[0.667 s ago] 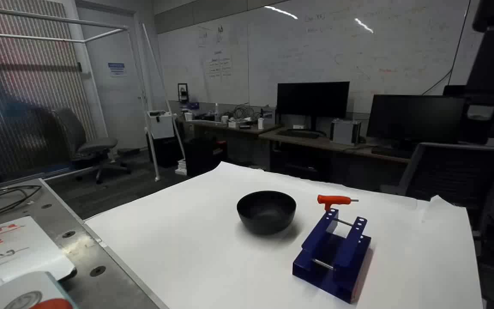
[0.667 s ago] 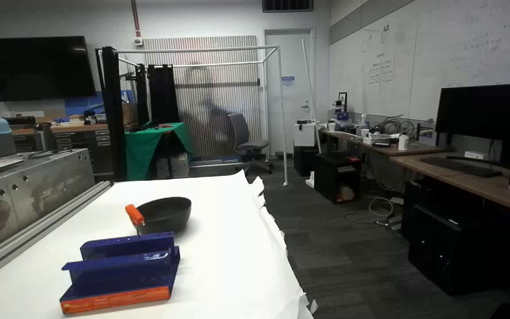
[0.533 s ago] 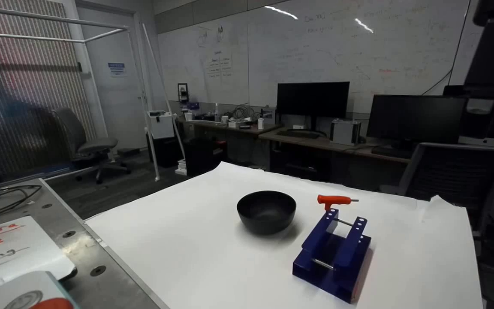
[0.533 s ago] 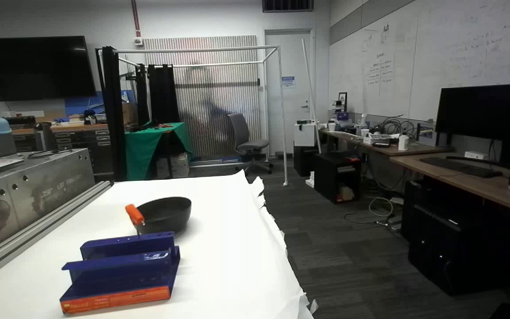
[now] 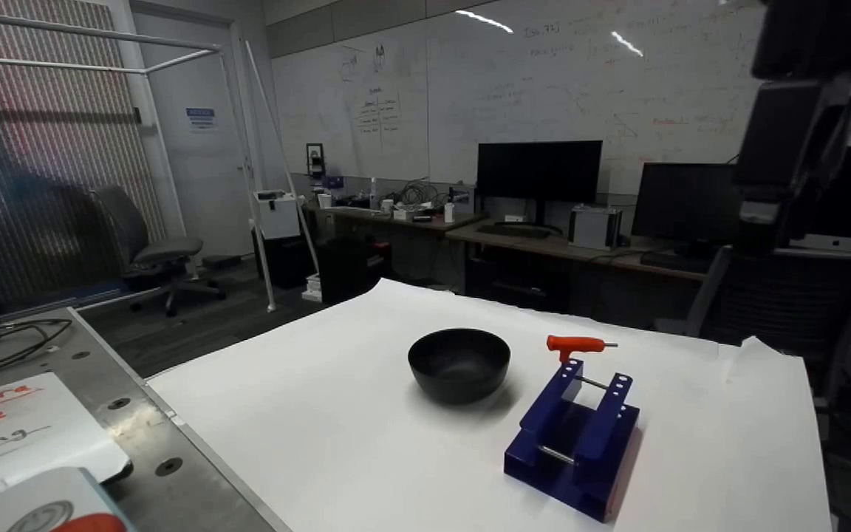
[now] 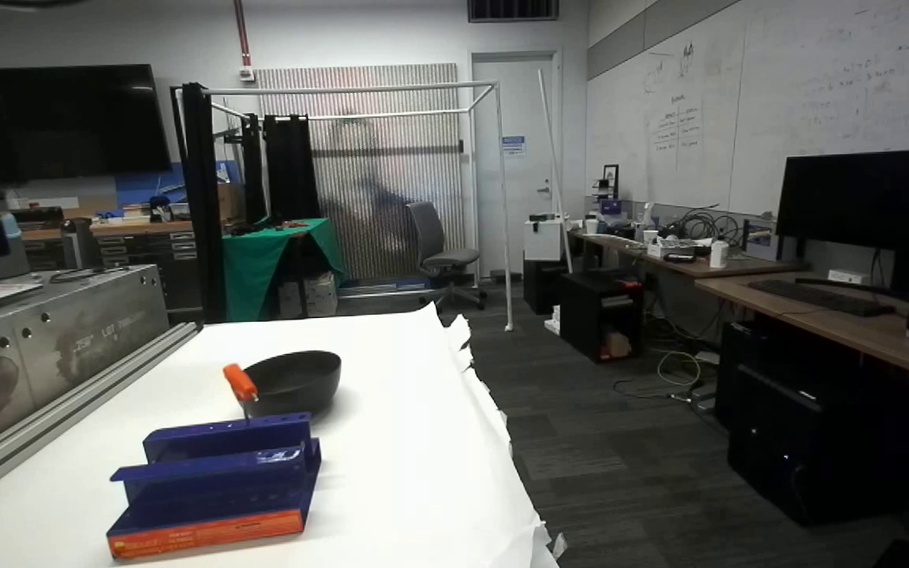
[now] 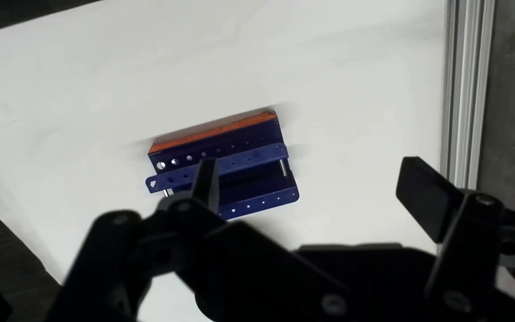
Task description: Pick up the orange object and put it in the bowl.
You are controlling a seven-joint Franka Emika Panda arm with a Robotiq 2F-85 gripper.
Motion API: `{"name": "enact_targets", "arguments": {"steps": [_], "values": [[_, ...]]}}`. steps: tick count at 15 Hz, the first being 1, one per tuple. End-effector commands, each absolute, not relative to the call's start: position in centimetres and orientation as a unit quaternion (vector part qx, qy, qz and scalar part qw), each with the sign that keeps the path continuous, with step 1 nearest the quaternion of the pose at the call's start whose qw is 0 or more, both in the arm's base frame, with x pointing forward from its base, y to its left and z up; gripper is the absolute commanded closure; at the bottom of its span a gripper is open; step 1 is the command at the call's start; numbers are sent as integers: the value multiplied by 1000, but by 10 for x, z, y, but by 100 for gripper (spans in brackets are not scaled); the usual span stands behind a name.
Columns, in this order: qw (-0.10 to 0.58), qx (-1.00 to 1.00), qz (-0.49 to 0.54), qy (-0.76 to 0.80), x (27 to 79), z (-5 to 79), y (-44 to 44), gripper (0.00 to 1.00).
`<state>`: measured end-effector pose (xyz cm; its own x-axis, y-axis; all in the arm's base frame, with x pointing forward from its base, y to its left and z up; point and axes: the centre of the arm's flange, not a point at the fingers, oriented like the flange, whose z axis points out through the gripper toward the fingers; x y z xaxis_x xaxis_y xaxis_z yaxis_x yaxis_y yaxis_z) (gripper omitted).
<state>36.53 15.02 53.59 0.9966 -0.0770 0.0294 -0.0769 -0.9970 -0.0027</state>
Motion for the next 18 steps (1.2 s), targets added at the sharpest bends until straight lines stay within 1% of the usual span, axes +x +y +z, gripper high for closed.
{"name": "enact_targets", "arguments": {"steps": [1,6,9,13,18], "values": [[-14,-999,0,30,454,535,152,0],[-8,-998,12,63,559,498,118,0],[2,-996,42,75,595,471,99,0],[13,-994,99,39,609,437,85,0],[25,-980,180,-85,591,395,86,0]]}}
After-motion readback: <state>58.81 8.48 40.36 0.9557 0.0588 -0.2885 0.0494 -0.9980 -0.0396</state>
